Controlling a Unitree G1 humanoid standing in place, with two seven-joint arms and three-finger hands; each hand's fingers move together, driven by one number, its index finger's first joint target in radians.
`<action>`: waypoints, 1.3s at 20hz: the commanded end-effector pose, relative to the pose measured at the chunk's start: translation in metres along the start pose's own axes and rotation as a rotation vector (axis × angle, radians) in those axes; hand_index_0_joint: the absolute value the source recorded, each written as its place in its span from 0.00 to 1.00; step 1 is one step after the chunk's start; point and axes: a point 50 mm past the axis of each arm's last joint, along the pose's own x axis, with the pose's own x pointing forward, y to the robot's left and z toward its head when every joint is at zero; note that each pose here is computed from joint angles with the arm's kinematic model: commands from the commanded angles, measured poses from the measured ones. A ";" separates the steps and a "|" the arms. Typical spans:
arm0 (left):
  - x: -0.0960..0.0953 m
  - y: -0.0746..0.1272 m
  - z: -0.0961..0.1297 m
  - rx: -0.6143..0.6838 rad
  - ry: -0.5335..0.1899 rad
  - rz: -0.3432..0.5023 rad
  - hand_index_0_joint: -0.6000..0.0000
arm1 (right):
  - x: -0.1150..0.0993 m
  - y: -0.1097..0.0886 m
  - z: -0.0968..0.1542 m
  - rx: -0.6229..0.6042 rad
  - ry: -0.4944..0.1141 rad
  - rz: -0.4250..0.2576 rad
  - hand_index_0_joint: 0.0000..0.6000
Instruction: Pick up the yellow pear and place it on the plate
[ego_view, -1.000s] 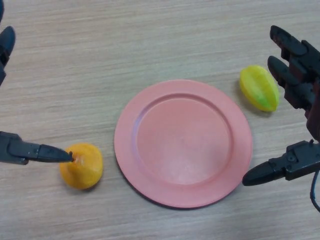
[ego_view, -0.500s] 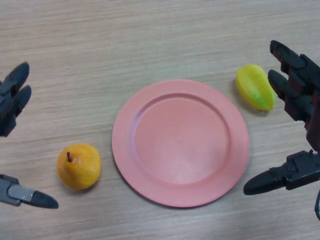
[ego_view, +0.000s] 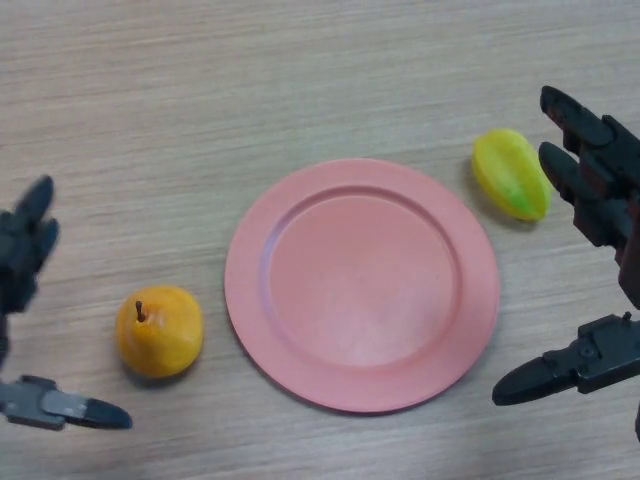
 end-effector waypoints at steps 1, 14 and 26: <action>0.000 0.021 0.022 0.107 -0.183 0.082 1.00 | -0.007 -0.012 0.034 -0.115 -0.207 -0.073 0.00; 0.028 -0.012 -0.006 0.036 -0.127 0.051 0.67 | -0.008 -0.012 0.041 -0.164 -0.196 -0.109 0.00; 0.041 -0.020 0.002 0.137 -0.134 0.167 0.00 | -0.010 -0.010 0.047 -0.161 -0.213 -0.134 0.00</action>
